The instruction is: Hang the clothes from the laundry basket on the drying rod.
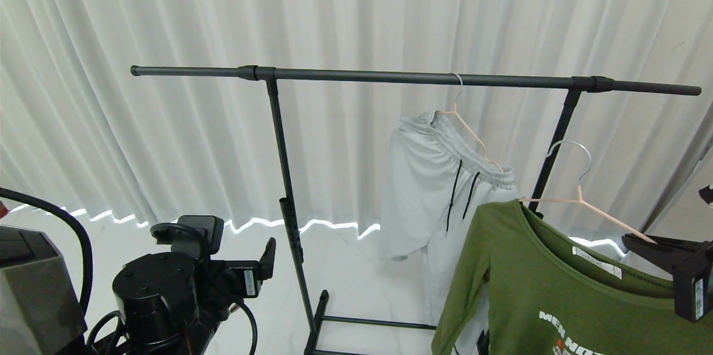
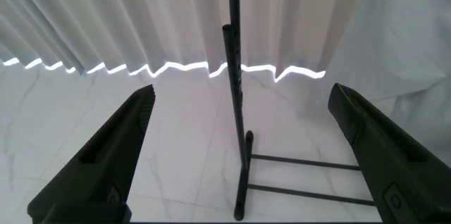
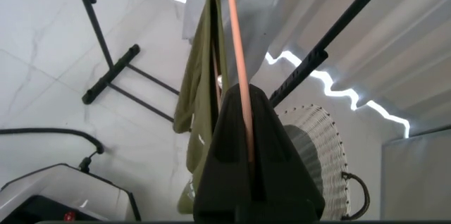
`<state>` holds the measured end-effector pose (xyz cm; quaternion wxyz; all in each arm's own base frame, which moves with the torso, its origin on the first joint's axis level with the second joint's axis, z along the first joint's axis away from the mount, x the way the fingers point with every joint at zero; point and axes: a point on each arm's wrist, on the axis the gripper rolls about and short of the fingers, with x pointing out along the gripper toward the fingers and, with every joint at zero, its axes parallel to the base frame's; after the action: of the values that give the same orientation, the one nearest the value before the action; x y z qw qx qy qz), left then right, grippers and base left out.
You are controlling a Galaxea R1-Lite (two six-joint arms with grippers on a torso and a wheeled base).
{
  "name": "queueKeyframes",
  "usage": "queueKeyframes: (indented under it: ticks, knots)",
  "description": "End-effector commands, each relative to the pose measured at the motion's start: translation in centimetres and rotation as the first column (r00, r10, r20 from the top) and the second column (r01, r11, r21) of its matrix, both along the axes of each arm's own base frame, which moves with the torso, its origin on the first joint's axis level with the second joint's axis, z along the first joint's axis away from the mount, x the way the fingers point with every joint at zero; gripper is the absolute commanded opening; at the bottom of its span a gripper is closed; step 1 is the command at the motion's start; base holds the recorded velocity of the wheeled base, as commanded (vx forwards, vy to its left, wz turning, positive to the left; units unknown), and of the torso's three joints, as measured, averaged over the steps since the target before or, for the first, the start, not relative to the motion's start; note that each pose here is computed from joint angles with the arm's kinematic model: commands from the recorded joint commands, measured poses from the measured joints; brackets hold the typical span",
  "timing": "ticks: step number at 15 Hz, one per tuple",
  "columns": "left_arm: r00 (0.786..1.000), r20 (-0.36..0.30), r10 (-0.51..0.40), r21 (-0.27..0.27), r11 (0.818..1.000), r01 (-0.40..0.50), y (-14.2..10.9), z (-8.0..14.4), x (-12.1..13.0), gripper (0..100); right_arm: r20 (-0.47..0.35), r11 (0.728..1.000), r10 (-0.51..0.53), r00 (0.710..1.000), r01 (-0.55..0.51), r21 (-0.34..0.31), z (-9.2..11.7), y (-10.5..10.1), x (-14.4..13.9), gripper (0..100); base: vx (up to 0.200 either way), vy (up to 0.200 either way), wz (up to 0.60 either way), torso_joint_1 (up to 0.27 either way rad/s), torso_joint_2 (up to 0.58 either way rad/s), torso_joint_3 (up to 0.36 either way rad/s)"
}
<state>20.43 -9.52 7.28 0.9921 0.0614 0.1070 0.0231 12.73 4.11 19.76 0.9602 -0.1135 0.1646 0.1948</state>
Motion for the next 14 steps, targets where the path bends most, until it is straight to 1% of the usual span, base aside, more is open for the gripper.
queueKeyframes:
  ticks: [1,3,9,12,14]
  knots:
    - [1.0,0.0,-0.002,0.0,1.0,0.002,0.0,0.0,0.0,100,-0.005,1.0,0.0,1.0,0.0,-0.002,-0.1,0.0,0.0,0,0.0,-0.2,0.0,0.017,0.01,-0.002]
    - [1.0,0.0,-0.005,0.0,1.0,0.005,-0.1,0.0,-0.1,100,-0.003,1.0,-0.001,1.0,0.001,-0.002,0.0,0.0,0.0,0,0.0,-0.2,0.0,0.005,0.0,0.002]
    - [1.0,-0.001,-0.007,0.0,1.0,0.007,-0.1,0.0,-0.1,100,0.002,1.0,-0.024,1.0,0.024,-0.001,0.1,-0.3,0.1,0,0.0,0.0,0.0,0.0,0.0,0.0]
    - [1.0,-0.001,-0.004,0.001,1.0,0.004,-0.1,0.0,-0.1,100,0.036,0.997,-0.076,0.996,0.076,0.004,0.6,-1.0,-0.3,0,0.0,0.0,0.0,0.0,0.0,0.0]
    - [1.0,-0.001,-0.006,0.002,1.0,0.006,-0.1,0.0,-0.1,100,0.05,0.99,-0.143,0.988,0.144,-0.006,0.7,-1.5,-0.6,0,0.0,0.0,0.0,0.0,0.0,0.0]
